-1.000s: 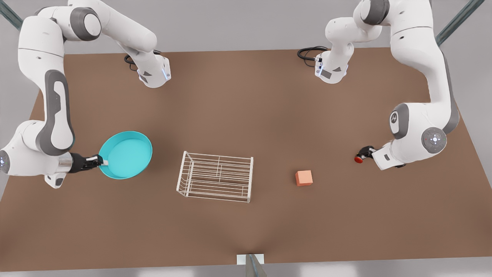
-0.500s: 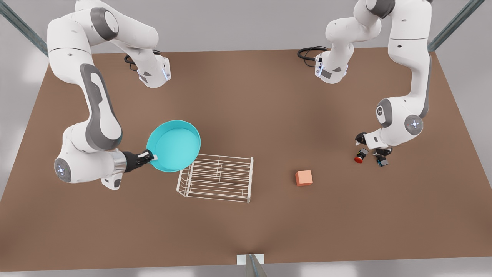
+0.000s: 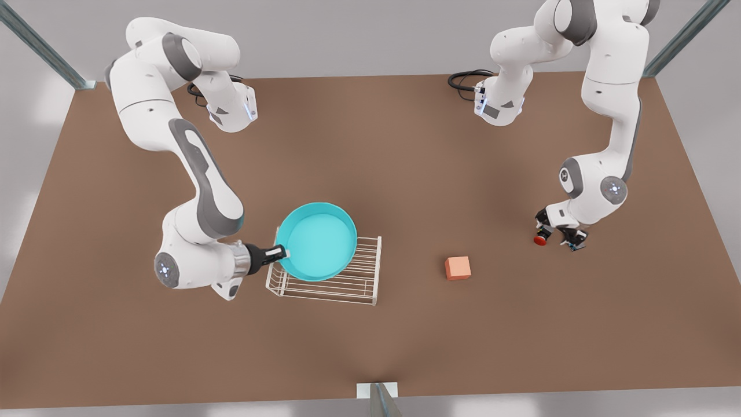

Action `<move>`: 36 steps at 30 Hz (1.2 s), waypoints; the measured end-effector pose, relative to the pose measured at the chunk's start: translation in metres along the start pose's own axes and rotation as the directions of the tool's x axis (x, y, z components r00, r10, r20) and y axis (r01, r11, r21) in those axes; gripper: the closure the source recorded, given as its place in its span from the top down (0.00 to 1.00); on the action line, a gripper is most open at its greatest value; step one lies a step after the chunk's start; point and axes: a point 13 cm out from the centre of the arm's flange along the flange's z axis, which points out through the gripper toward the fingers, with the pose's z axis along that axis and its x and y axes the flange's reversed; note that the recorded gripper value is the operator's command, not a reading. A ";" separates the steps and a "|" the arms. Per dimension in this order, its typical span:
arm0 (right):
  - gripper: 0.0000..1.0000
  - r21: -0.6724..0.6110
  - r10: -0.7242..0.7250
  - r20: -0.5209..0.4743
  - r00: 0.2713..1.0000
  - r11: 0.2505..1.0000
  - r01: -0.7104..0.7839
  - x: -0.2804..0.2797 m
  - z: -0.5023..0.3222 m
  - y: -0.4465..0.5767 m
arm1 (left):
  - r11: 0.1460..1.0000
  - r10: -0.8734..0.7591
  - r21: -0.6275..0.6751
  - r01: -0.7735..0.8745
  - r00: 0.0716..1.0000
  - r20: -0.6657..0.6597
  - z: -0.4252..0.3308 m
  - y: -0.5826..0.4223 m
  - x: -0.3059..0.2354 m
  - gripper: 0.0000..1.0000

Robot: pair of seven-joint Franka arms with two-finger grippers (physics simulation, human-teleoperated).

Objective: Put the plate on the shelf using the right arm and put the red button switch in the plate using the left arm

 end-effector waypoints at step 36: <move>1.00 0.581 0.169 0.079 0.982 0.793 -0.183 0.165 -0.138 -0.217 | 0.991 0.133 0.001 -0.133 0.991 0.001 0.035 0.004 0.023 0.52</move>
